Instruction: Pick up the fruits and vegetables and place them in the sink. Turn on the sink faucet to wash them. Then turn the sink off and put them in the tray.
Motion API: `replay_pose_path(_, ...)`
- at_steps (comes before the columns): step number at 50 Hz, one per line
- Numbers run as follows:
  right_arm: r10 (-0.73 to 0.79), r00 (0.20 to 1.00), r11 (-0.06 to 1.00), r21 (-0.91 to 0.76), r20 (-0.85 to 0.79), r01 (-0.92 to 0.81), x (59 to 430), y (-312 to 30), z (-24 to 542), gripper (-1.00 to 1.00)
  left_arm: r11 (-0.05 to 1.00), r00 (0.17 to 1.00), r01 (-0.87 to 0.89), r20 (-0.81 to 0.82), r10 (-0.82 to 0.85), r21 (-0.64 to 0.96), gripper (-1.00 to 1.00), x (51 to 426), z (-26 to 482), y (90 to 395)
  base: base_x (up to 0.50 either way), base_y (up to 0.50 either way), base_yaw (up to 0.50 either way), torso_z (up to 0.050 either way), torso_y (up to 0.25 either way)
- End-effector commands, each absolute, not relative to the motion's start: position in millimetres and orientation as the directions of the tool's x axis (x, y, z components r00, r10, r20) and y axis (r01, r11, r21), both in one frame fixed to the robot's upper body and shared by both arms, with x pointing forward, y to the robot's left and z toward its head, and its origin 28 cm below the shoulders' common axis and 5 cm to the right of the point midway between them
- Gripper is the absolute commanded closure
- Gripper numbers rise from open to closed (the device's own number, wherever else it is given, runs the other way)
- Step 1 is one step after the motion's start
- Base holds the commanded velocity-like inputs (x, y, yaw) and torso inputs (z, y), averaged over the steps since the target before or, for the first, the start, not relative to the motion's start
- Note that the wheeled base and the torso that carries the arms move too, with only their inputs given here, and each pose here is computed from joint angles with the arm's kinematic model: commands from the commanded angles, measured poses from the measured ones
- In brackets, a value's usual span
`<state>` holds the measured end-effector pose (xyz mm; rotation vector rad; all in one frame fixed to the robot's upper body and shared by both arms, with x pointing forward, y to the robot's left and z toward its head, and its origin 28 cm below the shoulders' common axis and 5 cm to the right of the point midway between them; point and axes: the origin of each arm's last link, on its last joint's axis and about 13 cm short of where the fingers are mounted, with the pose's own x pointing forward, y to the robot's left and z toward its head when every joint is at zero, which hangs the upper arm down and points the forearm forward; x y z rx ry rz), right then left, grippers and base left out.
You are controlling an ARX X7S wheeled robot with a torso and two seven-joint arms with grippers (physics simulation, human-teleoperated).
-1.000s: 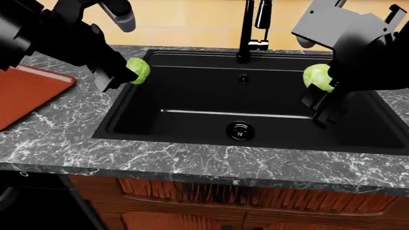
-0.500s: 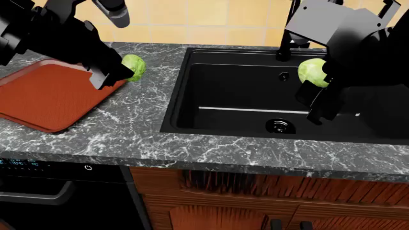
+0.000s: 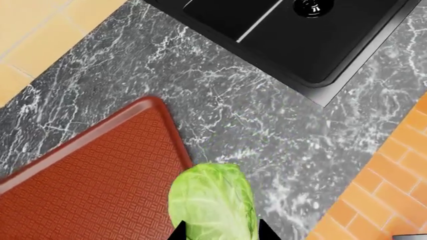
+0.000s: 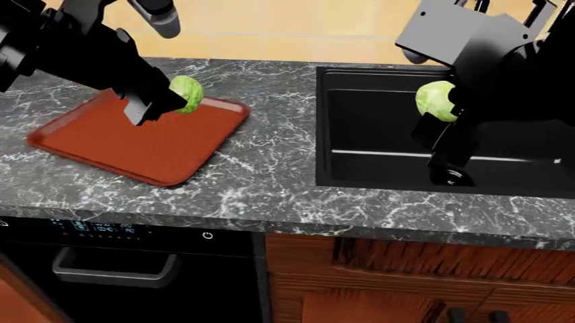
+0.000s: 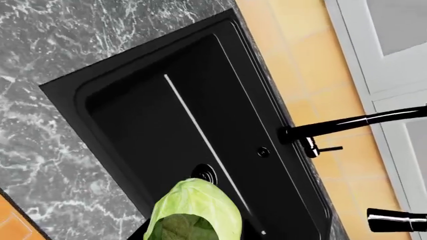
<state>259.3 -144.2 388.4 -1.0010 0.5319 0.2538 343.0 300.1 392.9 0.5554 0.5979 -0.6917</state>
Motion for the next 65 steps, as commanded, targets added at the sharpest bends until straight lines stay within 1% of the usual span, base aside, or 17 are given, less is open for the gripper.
replay_pose_path(1,-0.041,0.856,0.52,-0.743,-0.516,-0.422,260.0,-144.5,389.8,1.0,0.646,0.619,0.717,-0.665,-0.418,0.261,1.0,342.8,392.0,300.8,-0.04,0.5,0.0,0.0,0.0)
replay_pose_path(30,-0.025,0.857,0.506,-0.745,-0.516,-0.434,262.1,-142.6,387.2,1.0,0.64,0.6,0.728,-0.682,-0.419,0.246,1.0,347.9,386.2,297.1,-0.01,0.5,0.0,0.0,0.0)
replay_pose_path(53,-0.023,0.849,0.513,-0.735,-0.528,-0.443,265.6,-141.9,384.9,1.0,0.621,0.579,0.746,-0.697,-0.423,0.242,1.0,353.8,380.9,291.8,0.24,0.47,0.0,0.0,0.0)
replay_pose_path(58,-0.013,0.839,0.53,-0.715,-0.544,-0.455,267.9,-142.6,383.3,1.0,0.608,0.568,0.756,-0.703,-0.428,0.241,1.0,355.3,379.3,288.1,0.26,0.14,0.0,0.0,0.003)
replay_pose_path(65,0.013,0.831,0.529,-0.702,-0.556,-0.478,274.6,-139.3,379.8,1.0,0.568,0.54,0.786,-0.72,-0.436,0.245,1.0,362.4,376.5,273.5,0.02,0.0,0.0,0.0,0.0)
